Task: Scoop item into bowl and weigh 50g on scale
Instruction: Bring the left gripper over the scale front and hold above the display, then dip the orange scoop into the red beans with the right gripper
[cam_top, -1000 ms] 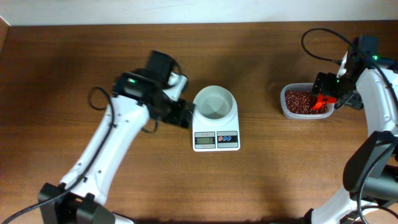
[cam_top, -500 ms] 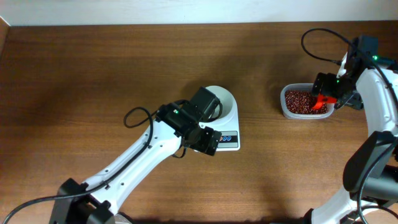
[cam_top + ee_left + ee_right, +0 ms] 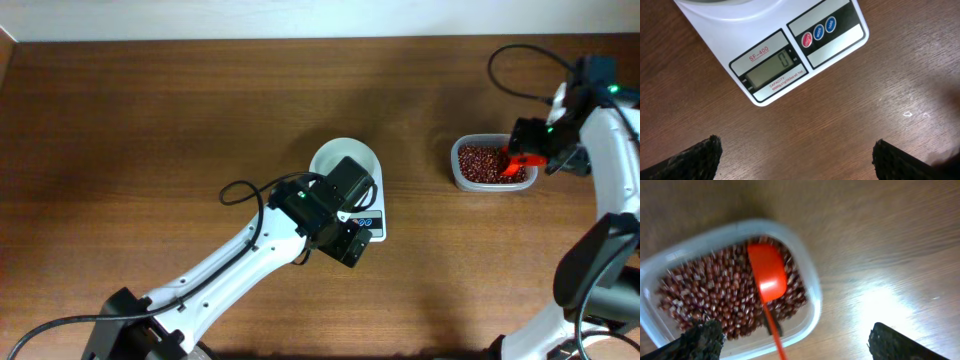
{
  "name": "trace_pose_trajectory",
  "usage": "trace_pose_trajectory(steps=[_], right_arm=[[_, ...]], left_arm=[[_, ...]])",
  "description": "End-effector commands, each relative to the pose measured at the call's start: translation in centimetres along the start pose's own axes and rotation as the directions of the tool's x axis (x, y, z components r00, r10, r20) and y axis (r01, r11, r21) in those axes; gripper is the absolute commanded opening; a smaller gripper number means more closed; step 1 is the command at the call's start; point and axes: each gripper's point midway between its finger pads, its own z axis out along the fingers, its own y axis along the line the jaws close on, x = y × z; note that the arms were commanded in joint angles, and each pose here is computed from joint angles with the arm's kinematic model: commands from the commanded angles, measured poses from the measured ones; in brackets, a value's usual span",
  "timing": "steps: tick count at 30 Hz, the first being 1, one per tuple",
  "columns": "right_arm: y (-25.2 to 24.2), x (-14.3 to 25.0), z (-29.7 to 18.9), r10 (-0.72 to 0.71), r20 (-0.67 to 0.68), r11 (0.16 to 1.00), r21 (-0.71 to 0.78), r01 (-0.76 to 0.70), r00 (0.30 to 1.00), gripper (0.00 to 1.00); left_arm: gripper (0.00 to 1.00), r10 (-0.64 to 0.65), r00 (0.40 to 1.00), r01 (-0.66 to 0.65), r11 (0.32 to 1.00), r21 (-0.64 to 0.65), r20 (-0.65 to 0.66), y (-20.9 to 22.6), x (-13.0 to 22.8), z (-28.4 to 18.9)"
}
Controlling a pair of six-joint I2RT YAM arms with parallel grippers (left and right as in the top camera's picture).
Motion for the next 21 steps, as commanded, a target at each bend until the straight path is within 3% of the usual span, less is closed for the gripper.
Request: trace_pose_trajectory(steps=[1,3,4,5,7,13,14,15,16,18,19,20,21], right_arm=[[-0.7,-1.7,-5.8,0.007,0.119,1.0,-0.028,-0.004,0.993,0.93],[0.2,-1.1,-6.5,-0.043,0.114,0.988,-0.144,0.059,0.993,0.93],[1.0,-0.7,-6.2,-0.07,0.101,0.966,-0.242,0.093,0.992,0.89],[1.2,-0.1,-5.8,-0.07,0.08,0.949,-0.303,0.091,0.994,0.79],[0.1,1.5,-4.6,-0.049,0.019,0.947,-0.317,0.053,0.999,0.72],[1.0,2.7,0.3,-0.091,0.017,0.95,-0.298,0.092,0.996,0.72],[1.0,2.5,0.9,-0.09,0.029,0.95,-0.296,0.095,0.996,0.72],[1.0,2.5,1.5,-0.089,0.041,0.95,-0.296,0.098,0.995,0.91],[1.2,2.5,1.8,-0.09,0.048,0.947,-0.306,0.1,0.995,0.99],[1.4,2.0,2.3,-0.09,0.068,0.942,-0.317,0.107,0.994,0.99],[1.4,1.9,2.4,-0.09,0.074,0.942,-0.317,0.109,0.993,0.95],[1.6,1.8,2.4,-0.093,0.077,0.942,-0.317,0.113,0.993,0.74],[1.9,1.7,2.3,-0.101,0.083,0.94,-0.318,0.123,0.991,0.6]], left_arm=[[0.99,0.016,1.0,-0.016,1.0,-0.008,0.009,0.1,0.1,-0.2],[0.99,0.016,1.0,-0.016,1.0,-0.008,0.009,0.1,0.1,-0.2],[0.99,0.016,1.0,-0.016,1.0,-0.008,0.009,0.1,0.1,-0.2],[0.99,0.016,1.0,-0.016,1.0,-0.008,0.008,0.1,0.1,-0.2],[0.99,0.016,1.0,-0.016,1.0,-0.008,0.009,0.1,0.1,-0.2],[0.99,0.016,1.0,-0.016,1.0,-0.008,0.009,0.1,0.1,-0.2],[0.99,0.016,1.0,-0.016,1.0,-0.008,0.009,0.1,0.1,-0.2],[0.99,0.016,1.0,-0.016,1.0,-0.008,0.008,0.1,0.1,-0.2],[0.99,0.016,1.0,-0.016,1.0,-0.008,0.009,0.1,0.1,-0.2],[0.99,0.016,1.0,-0.016,1.0,-0.008,0.009,0.1,0.1,-0.2],[0.99,0.016,1.0,-0.016,1.0,-0.008,0.009,0.1,0.1,-0.2],[0.99,0.016,1.0,-0.016,1.0,-0.008,0.009,0.1,0.1,-0.2],[0.99,0.016,1.0,-0.016,1.0,-0.008,0.009,0.1,0.1,-0.2]])
